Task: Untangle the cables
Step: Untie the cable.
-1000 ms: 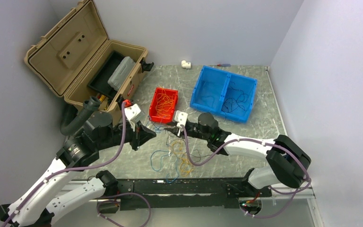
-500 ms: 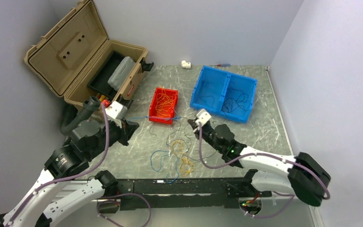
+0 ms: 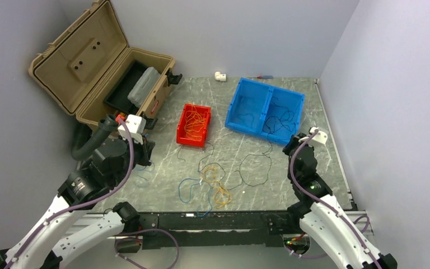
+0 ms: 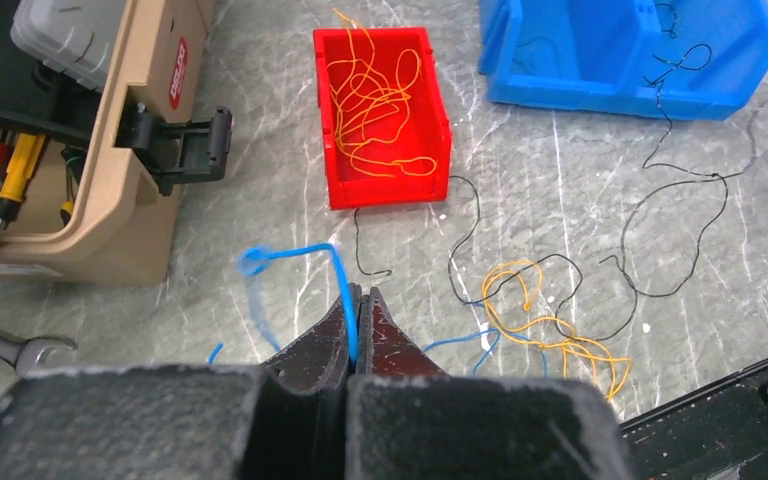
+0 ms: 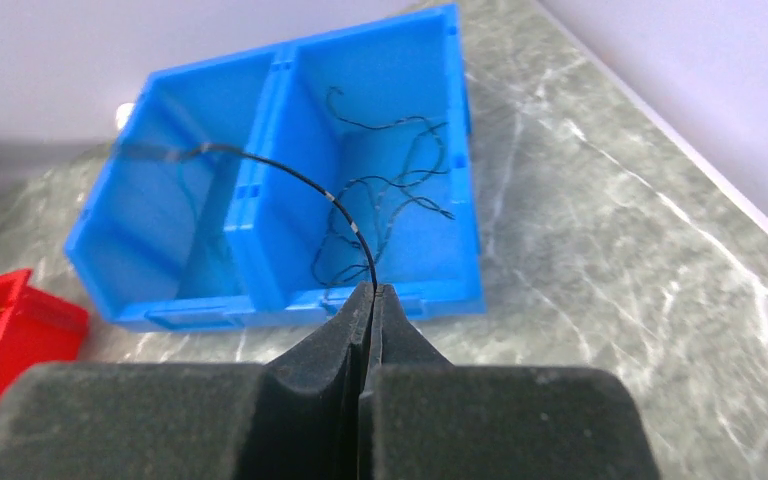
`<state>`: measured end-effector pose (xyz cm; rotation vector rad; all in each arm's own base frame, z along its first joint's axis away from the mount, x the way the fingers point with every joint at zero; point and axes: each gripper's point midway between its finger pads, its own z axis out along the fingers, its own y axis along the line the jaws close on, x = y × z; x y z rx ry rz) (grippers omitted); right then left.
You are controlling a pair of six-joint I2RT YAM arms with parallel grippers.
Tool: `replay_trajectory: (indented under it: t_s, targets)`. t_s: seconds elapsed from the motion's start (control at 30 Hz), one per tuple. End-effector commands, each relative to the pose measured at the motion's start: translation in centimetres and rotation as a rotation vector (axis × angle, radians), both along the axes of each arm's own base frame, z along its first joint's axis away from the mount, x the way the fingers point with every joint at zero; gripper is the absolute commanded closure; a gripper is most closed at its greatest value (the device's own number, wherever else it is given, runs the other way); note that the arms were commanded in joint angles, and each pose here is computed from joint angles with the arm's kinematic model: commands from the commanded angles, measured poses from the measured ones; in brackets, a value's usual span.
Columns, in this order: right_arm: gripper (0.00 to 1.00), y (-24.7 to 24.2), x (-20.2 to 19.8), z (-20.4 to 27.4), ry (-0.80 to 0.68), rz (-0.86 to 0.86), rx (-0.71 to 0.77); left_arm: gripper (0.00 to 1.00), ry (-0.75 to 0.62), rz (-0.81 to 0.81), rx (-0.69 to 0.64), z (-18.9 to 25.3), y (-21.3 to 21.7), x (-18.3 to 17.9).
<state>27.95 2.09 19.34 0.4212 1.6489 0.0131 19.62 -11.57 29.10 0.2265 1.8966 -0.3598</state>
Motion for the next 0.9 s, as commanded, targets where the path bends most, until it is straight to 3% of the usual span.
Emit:
replay_trajectory:
  t_s: [0.0, 0.27, 0.53, 0.7, 0.73, 0.8, 0.83, 0.87]
  targets:
    - [1.00, -1.9, -0.9, -0.1, 0.068, -0.081, -0.005, 1.00, -0.010, 0.025, -0.025, 0.8, 0.0, 0.4]
    - [1.00, -1.2, -1.3, -1.2, 0.196, -0.101, 0.077, 1.00, -0.018, -0.243, -0.056, 1.8, -4.9, -0.6]
    - [1.00, 0.3, -4.2, -7.2, 0.518, -0.144, 0.206, 1.00, -0.030, -0.320, -0.039, 2.7, -6.3, -0.6]
    - [0.99, 2.6, -4.6, -7.7, 0.537, -0.005, 0.254, 1.00, -0.031, -0.355, -0.039, 2.9, -6.9, -0.7]
    - [0.92, 3.0, -4.6, -7.4, 0.520, 0.026, 0.266, 1.00, -0.031, -0.357, -0.038, 3.0, -7.0, -0.6]
    - [0.64, 3.6, -4.6, -6.8, 0.490, 0.076, 0.283, 1.00, -0.032, -0.356, -0.037, 2.9, -6.9, -0.6]
    - [0.40, 3.6, -4.7, -6.5, 0.479, 0.084, 0.281, 1.00, -0.033, -0.357, -0.036, 2.9, -6.9, -0.7]
    - [0.08, 3.4, -4.8, -6.2, 0.470, 0.079, 0.279, 1.00, -0.035, -0.357, -0.036, 2.9, -6.9, -0.7]
